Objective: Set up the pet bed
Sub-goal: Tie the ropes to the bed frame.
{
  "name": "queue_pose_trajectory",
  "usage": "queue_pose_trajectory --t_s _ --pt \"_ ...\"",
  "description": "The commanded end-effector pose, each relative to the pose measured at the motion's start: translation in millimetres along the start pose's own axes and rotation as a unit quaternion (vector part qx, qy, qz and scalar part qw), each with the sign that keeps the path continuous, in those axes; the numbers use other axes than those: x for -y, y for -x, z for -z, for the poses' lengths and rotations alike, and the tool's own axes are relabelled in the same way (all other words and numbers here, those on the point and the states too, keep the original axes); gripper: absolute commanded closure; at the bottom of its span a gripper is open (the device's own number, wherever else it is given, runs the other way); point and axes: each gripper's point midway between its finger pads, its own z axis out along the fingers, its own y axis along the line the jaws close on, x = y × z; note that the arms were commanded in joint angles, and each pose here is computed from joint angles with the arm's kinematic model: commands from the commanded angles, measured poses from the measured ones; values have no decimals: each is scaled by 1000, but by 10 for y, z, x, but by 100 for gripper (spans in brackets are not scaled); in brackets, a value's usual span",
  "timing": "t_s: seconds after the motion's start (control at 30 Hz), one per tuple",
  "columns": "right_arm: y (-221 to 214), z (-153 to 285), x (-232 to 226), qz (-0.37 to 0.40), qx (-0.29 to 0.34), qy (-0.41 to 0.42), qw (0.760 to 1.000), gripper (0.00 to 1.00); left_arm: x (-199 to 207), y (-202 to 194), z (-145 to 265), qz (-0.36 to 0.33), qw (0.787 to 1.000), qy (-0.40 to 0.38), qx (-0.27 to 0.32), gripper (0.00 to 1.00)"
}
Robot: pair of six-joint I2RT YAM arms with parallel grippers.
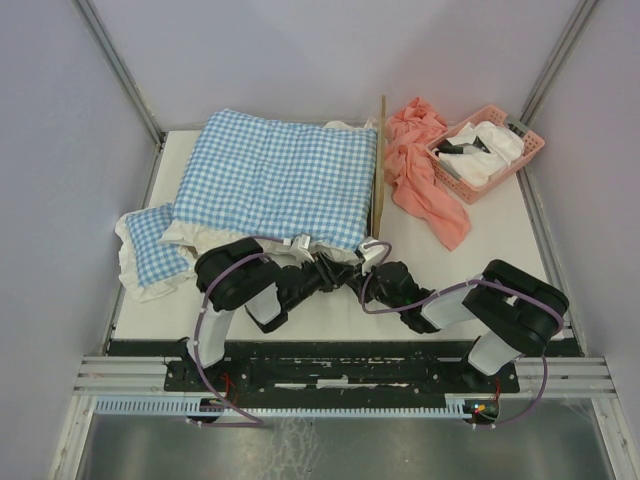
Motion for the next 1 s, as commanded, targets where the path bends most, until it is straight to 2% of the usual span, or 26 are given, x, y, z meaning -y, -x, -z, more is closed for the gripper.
queue_pose_trajectory --t_s 0.0,0.1,0.3,0.47,0.6,0.7,0.77,0.87,0.97 --pt "166 0 -76 -3 35 16 999 98 146 -8 -50 34 999 -34 0 56" --pt "158 -5 -80 -3 34 17 999 98 152 -21 -53 38 998 -40 -1 61" --pt "166 -6 -39 -8 31 3 999 97 238 69 14 21 998 -60 16 97" --pt "175 159 107 8 6 -38 999 70 258 235 96 8 997 -60 36 97" --pt "432 394 208 28 16 -72 997 54 260 318 136 7 997 -63 39 97" --pt "496 454 324 14 5 -115 993 52 266 367 158 6 997 -66 40 97" --pt "517 439 294 29 6 -104 994 51 300 398 163 3 996 -75 38 97" --pt "630 426 251 116 24 -71 990 51 325 461 185 -1 996 -84 35 97" --pt "806 411 170 218 22 -22 976 52 331 482 190 -8 996 -84 25 97"
